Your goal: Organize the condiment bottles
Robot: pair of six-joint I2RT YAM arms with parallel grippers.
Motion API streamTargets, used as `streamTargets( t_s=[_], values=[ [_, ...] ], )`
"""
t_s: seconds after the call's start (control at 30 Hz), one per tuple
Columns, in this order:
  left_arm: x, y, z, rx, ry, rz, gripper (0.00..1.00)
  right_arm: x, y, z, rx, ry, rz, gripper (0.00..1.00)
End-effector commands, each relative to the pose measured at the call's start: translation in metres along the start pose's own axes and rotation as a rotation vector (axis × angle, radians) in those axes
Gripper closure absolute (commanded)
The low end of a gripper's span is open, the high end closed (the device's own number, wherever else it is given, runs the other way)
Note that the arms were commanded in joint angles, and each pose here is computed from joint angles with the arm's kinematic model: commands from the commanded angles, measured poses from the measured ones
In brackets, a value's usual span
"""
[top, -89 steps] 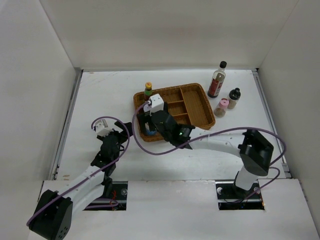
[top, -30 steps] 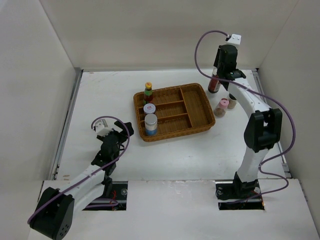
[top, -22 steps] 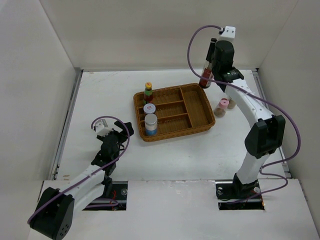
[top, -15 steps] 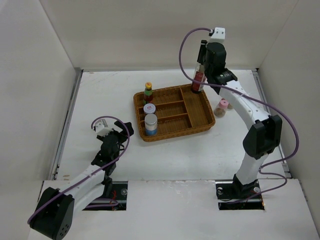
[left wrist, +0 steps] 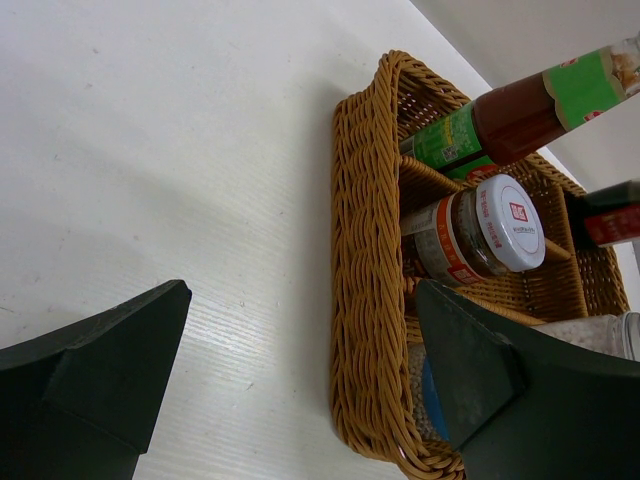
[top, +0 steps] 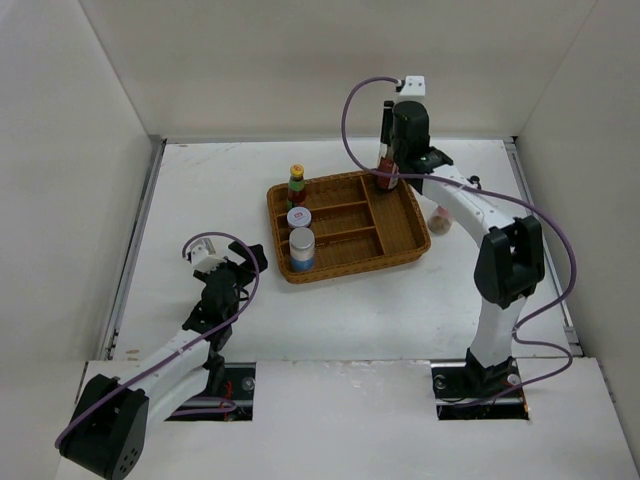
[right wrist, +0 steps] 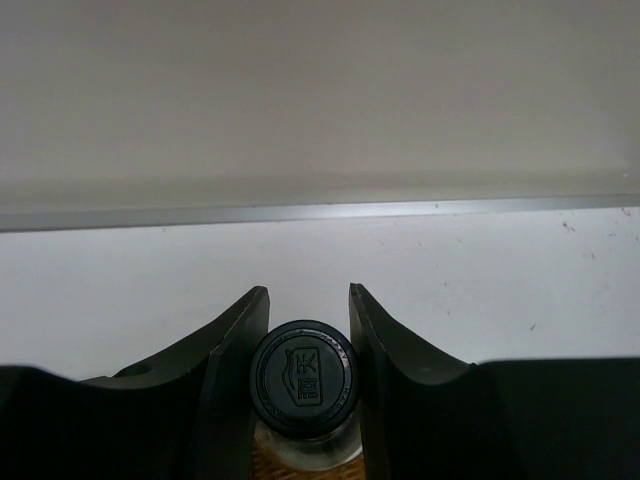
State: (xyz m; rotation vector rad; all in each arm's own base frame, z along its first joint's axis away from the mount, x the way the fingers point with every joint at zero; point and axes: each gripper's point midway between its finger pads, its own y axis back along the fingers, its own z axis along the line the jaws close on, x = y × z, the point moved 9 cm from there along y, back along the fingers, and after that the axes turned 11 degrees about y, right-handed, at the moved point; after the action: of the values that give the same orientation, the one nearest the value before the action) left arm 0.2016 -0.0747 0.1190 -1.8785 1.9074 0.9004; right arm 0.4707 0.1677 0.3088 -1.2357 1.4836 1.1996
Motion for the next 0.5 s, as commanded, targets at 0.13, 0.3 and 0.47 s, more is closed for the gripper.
streamTargets(
  t_s=[0.13, 0.3, 0.47],
  values=[
    [-0.003, -0.001, -0.007, 0.043, 0.032, -0.016, 0.0, -0.02, 0.006, 0.009, -0.001, -0.087, -0.189, 0.61],
    [-0.003, -0.001, -0.006, 0.042, 0.031, -0.015, 0.0, -0.005, 0.011, 0.013, -0.005, -0.079, -0.168, 0.52],
    [-0.003, -0.001, -0.006, 0.044, 0.031, -0.013, 0.0, -0.001, 0.014, 0.015, -0.014, -0.074, -0.152, 0.31]
  ],
)
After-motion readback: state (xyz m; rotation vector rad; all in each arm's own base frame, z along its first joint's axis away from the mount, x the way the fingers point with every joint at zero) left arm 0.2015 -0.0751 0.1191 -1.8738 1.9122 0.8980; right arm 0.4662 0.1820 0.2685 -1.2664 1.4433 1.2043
